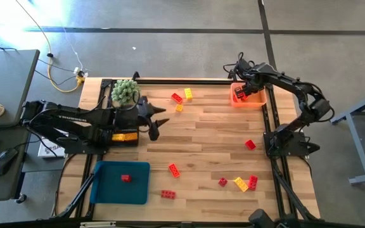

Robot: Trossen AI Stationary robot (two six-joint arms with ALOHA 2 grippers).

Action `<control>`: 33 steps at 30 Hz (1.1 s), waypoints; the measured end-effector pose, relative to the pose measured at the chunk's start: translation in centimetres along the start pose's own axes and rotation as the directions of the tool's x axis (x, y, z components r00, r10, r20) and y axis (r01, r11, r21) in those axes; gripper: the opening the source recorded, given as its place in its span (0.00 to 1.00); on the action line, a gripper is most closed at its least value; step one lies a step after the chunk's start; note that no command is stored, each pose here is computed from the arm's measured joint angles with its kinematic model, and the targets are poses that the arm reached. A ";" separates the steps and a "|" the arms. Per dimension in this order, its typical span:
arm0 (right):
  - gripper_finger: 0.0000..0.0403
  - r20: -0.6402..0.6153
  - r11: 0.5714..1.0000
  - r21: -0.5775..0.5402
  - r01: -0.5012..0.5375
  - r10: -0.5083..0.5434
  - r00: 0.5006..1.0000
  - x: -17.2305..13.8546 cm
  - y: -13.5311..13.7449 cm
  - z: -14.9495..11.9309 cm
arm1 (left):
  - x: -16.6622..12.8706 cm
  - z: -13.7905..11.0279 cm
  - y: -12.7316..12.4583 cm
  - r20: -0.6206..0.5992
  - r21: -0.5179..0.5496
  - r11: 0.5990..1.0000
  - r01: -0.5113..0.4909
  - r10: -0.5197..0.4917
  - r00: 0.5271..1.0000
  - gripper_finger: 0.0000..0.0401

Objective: Sort & place blocks by color
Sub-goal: Put the orange game piece into the orange bin, then put the yellow game piece into the black bin

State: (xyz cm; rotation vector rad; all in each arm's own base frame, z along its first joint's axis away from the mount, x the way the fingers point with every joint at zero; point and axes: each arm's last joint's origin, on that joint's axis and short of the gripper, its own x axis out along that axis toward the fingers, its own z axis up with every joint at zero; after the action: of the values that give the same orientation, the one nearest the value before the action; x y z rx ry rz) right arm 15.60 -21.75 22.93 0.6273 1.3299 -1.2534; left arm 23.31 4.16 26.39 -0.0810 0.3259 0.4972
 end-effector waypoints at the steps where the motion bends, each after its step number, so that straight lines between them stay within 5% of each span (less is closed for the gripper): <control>1: 0.33 0.000 1.000 -0.011 0.000 0.000 1.000 0.0 0.0 0.0 | 0.1 0.0 0.4 -0.002 -0.007 1.000 -0.004 0.004 1.000 0.50; 10: 0.49 0.013 0.999 -0.044 0.030 -0.030 0.999 0.0 -0.1 0.1 | 1.9 -0.7 1.7 -0.075 0.066 0.991 0.119 -0.114 0.991 0.50; 27: 0.51 -0.015 0.998 -0.057 -0.017 0.016 1.000 0.0 0.1 -0.1 | 8.7 -0.2 4.9 -0.312 0.236 0.969 0.077 0.000 0.950 0.50; 33: 0.51 -0.017 0.998 -0.055 -0.038 0.037 0.999 0.0 0.1 -0.1 | 11.4 -0.4 6.5 -0.388 0.094 0.995 0.034 0.005 0.922 0.50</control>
State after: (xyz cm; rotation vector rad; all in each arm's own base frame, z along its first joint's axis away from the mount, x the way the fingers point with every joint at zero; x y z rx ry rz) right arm 15.68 -21.62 22.88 0.6223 1.3557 -1.1793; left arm 29.46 15.00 22.30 -0.0857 0.7385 0.4480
